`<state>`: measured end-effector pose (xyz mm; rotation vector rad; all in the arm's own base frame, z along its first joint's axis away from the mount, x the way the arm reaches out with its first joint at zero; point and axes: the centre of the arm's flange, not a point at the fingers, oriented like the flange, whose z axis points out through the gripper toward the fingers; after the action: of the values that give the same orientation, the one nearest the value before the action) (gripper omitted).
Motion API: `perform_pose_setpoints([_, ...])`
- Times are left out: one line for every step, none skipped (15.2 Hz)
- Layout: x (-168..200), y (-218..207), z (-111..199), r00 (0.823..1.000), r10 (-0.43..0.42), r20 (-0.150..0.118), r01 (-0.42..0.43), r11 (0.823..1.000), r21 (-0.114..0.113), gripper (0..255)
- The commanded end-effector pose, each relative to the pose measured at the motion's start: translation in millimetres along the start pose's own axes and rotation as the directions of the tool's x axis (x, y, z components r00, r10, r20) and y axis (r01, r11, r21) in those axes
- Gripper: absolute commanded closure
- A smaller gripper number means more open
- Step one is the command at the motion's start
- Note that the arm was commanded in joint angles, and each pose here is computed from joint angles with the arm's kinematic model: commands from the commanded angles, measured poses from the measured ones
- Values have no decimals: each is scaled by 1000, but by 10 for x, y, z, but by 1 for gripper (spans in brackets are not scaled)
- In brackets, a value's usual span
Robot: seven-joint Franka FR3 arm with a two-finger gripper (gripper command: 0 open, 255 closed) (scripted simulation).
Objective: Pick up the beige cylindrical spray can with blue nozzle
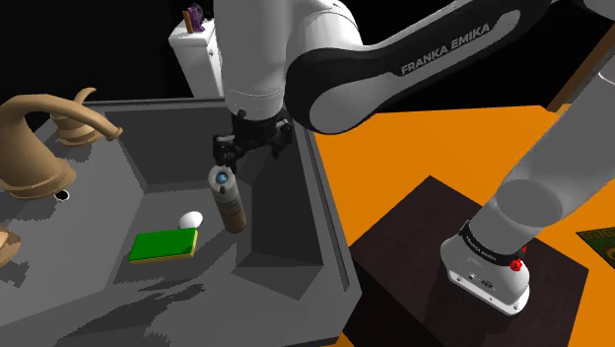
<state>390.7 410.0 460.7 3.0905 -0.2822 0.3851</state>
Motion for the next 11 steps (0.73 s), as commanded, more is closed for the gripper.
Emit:
perform_pose_setpoints([41, -245, 108, 1000, 13, -27, -13, 1000, 1, 0])
perform_pose_setpoints([59, -365, 154, 999, 17, -37, -17, 1000, 0, 0])
perform_pose_setpoints([78, -485, 200, 999, 21, -47, -21, 1000, 0, 0])
perform_pose_setpoints([98, -606, 246, 998, 25, -57, -25, 1000, 0, 0])
perform_pose_setpoints([117, -717, 289, 997, 28, -67, -28, 1000, -1, 0])
perform_pose_setpoints([105, -717, 340, 997, 28, -67, -28, 1000, -1, 0])
perform_pose_setpoints([92, -716, 391, 997, 28, -67, -28, 1000, -1, 0])
perform_pose_setpoints([79, -716, 442, 997, 28, -67, -28, 1000, -1, 0])
perform_pose_setpoints([66, -715, 494, 997, 28, -67, -28, 1000, -1, 0])
perform_pose_setpoints([53, -715, 545, 997, 28, -67, -28, 1000, -1, 0])
perform_pose_setpoints([40, -715, 596, 997, 28, -67, -28, 1000, -1, 0])
